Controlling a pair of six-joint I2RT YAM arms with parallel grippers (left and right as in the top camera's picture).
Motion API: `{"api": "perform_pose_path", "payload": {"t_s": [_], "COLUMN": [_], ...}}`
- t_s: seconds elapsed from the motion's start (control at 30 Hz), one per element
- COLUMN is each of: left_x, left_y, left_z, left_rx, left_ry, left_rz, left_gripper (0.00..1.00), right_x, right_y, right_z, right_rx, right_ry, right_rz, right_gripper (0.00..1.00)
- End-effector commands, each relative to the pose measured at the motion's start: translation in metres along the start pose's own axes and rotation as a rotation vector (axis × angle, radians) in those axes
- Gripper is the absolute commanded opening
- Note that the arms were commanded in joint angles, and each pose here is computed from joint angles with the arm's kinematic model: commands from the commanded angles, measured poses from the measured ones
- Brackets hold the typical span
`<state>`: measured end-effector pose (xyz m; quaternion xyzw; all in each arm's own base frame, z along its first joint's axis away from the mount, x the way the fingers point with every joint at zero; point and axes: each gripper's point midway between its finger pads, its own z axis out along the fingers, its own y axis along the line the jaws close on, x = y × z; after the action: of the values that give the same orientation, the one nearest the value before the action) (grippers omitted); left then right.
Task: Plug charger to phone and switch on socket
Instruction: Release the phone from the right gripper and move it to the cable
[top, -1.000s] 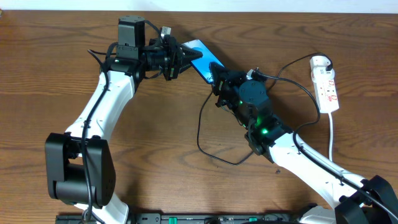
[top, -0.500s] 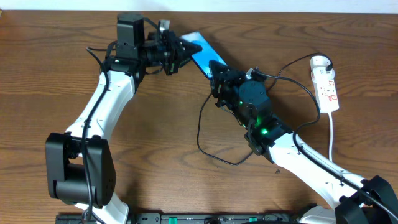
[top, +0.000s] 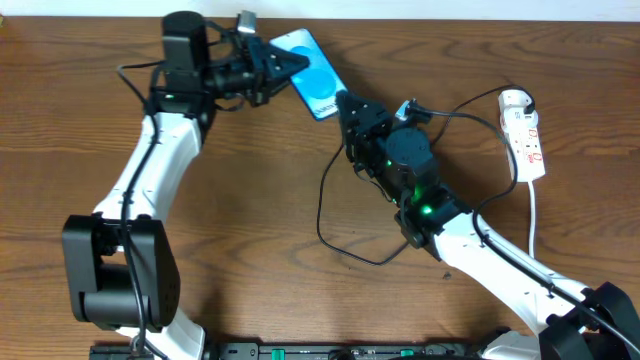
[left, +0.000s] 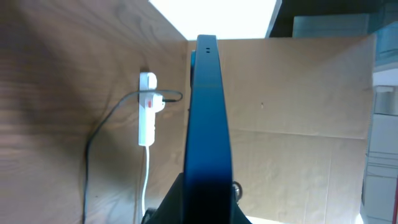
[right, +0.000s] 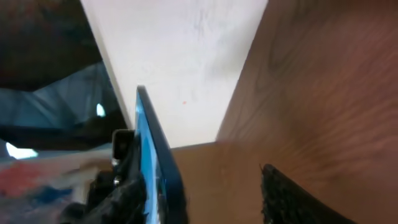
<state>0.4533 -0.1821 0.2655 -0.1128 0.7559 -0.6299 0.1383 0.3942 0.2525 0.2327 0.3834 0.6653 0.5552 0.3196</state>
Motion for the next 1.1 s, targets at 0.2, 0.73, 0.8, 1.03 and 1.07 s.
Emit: {"api": "perform_pose_path", "payload": {"t_s": [0.2,0.73,0.8,1.03,1.07], "left_x": [-0.008,-0.004,-0.006,-0.008,-0.008], "left_y": [-0.020,-0.014,-0.009,-0.008,-0.008], "left_z": [-0.059,-0.086,-0.085,-0.085,-0.085], "left_rx": [0.106,0.153,0.141,0.135,0.135], "left_ry": [0.057,0.104,0.086,0.076,0.076], "left_rz": [0.140,0.144,0.134,0.132,0.132], "left_gripper": [0.07,0.07,0.07,0.08,0.07], "right_x": [-0.011,0.013,0.008,-0.006,-0.008], "right_y": [-0.042,-0.076,-0.067,-0.073,-0.079], "right_z": [-0.004,-0.029,-0.024,0.017,0.026], "right_rx": [0.170,0.446,0.483,0.624,0.641], "right_ry": [0.078,0.437,0.449,0.499,0.498], "right_rz": [-0.522,-0.783,-0.799,-0.787,-0.768], "right_gripper": [0.76,0.56,0.54,0.44,0.42]}}
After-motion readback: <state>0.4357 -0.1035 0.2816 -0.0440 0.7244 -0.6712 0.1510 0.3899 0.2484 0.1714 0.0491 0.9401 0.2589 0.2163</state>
